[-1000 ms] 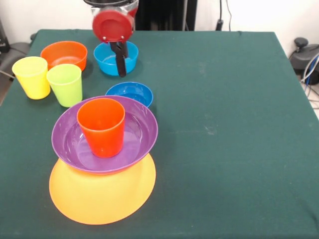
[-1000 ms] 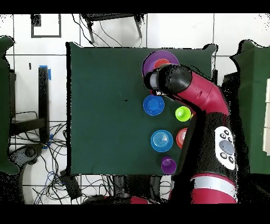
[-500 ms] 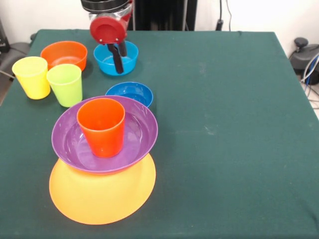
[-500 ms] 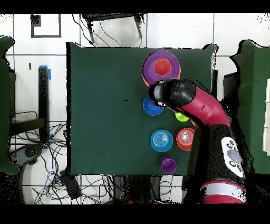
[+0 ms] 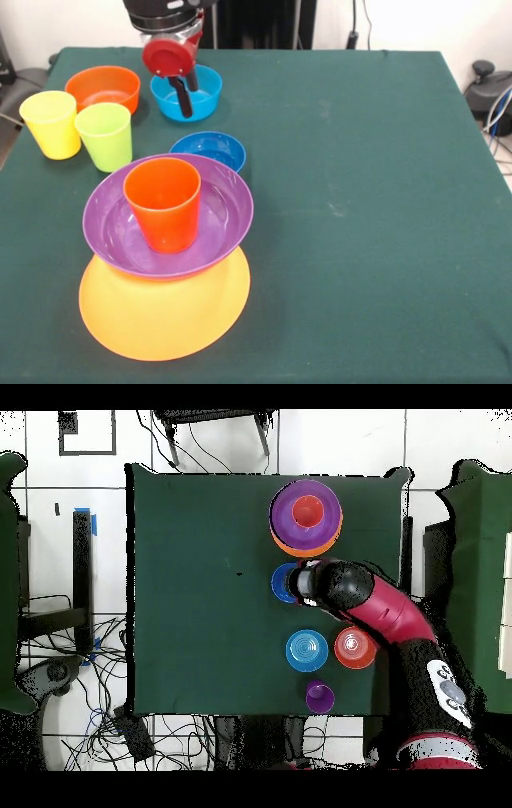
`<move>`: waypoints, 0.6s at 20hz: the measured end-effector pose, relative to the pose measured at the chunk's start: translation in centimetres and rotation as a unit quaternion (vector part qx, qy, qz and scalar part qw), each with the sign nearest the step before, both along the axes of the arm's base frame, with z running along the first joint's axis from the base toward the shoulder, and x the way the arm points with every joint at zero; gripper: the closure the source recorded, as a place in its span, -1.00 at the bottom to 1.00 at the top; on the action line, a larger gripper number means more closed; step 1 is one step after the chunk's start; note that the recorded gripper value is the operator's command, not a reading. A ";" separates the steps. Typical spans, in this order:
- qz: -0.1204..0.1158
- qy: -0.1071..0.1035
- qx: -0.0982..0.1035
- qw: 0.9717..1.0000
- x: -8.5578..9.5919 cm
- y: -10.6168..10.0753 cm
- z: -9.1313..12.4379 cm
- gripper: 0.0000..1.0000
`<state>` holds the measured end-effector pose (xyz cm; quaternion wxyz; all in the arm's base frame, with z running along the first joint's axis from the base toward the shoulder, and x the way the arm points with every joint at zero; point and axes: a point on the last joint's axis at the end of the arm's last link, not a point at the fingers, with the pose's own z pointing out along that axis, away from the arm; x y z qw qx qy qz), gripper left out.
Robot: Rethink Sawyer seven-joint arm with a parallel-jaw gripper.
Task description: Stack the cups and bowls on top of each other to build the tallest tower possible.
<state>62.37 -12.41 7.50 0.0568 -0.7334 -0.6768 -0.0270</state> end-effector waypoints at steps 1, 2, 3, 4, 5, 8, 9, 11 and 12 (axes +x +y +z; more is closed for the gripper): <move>0.003 -0.001 0.000 1.000 -0.3 0.2 -0.5 -1.00; 0.004 -0.003 -0.001 1.000 -0.3 0.3 -0.8 -1.00; 0.005 -0.004 -0.001 1.000 -0.4 0.4 -1.0 -1.00; 0.008 -0.007 -0.002 1.000 -0.4 0.6 -1.4 -1.00; 0.010 -0.009 -0.003 1.000 -0.4 0.8 -1.8 -1.00; 0.017 -0.017 -0.002 1.000 -0.4 1.7 -2.8 -1.00; 0.019 -0.021 -0.002 1.000 -0.3 2.1 -3.3 -1.00; 0.021 -0.026 -0.001 0.999 -0.2 2.5 -3.8 -1.00; 0.022 -0.030 0.000 0.999 0.0 2.8 -4.2 -1.00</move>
